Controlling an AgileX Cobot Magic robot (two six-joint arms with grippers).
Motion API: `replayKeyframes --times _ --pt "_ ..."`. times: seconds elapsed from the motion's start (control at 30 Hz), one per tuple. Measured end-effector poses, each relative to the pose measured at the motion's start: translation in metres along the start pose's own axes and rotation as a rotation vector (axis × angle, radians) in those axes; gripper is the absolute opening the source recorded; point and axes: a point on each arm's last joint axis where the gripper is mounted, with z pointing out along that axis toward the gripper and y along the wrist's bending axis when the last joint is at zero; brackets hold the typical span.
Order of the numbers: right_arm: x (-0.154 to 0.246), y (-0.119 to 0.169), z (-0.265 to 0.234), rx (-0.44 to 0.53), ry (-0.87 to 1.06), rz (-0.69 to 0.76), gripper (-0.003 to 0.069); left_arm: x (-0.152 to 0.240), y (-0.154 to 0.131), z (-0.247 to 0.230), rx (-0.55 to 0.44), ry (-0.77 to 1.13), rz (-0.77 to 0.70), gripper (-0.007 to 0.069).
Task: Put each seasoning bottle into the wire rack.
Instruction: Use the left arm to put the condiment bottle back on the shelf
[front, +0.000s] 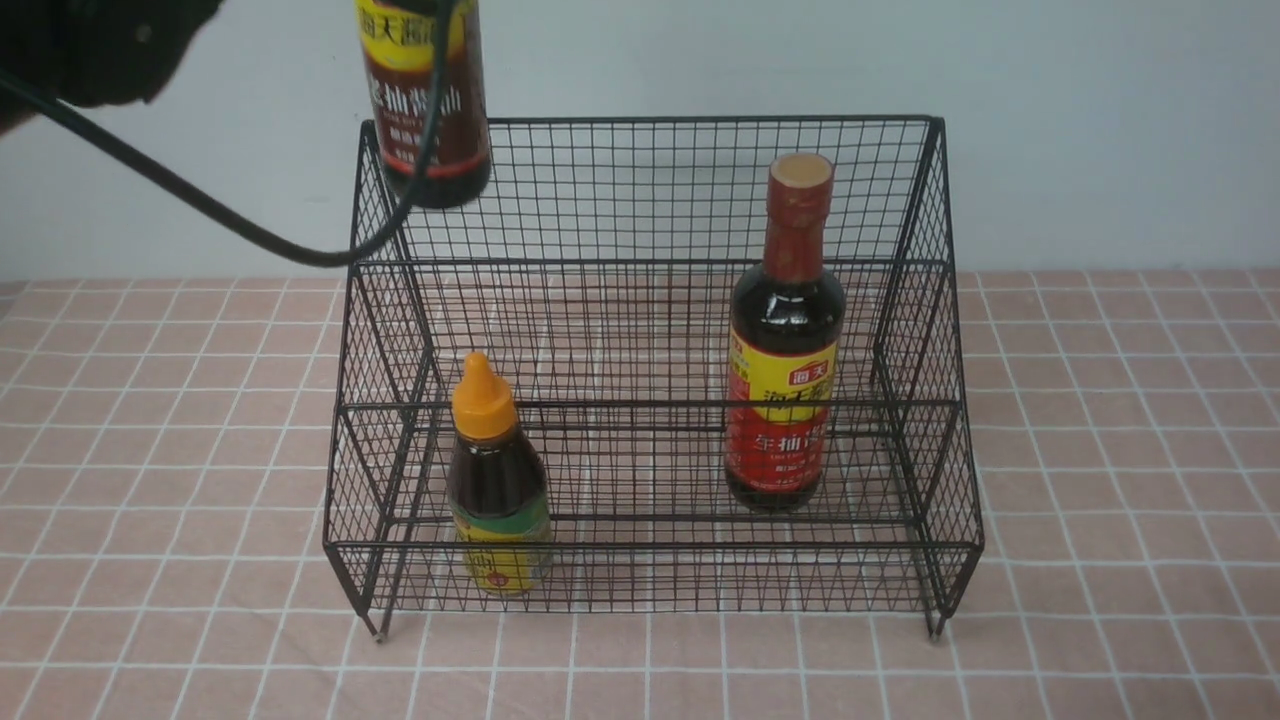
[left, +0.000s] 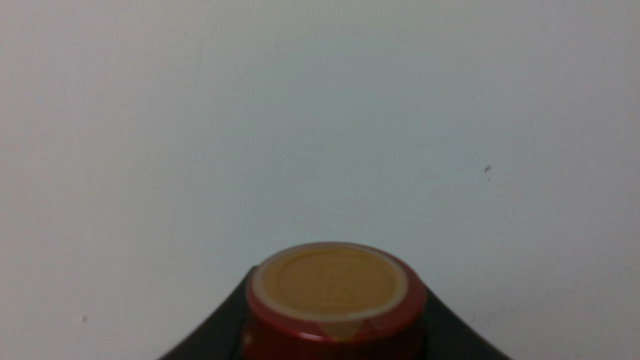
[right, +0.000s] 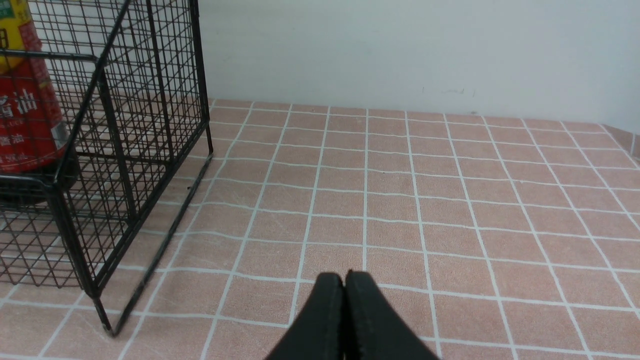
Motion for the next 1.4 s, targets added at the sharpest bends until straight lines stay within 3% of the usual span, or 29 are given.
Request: replayKeyframes --times 0.43,1.0,1.4 --pt "0.000 0.000 0.000 0.000 0.000 0.000 -0.0015 0.030 0.003 0.008 -0.040 0.184 -0.004 0.0258" --pt "0.000 0.000 0.000 0.000 0.000 0.000 -0.0015 0.063 0.007 0.011 -0.128 0.397 -0.174 0.0258" --pt "0.000 0.000 0.000 0.000 0.000 0.000 -0.0015 0.088 0.009 0.014 -0.174 0.541 -0.186 0.0258"
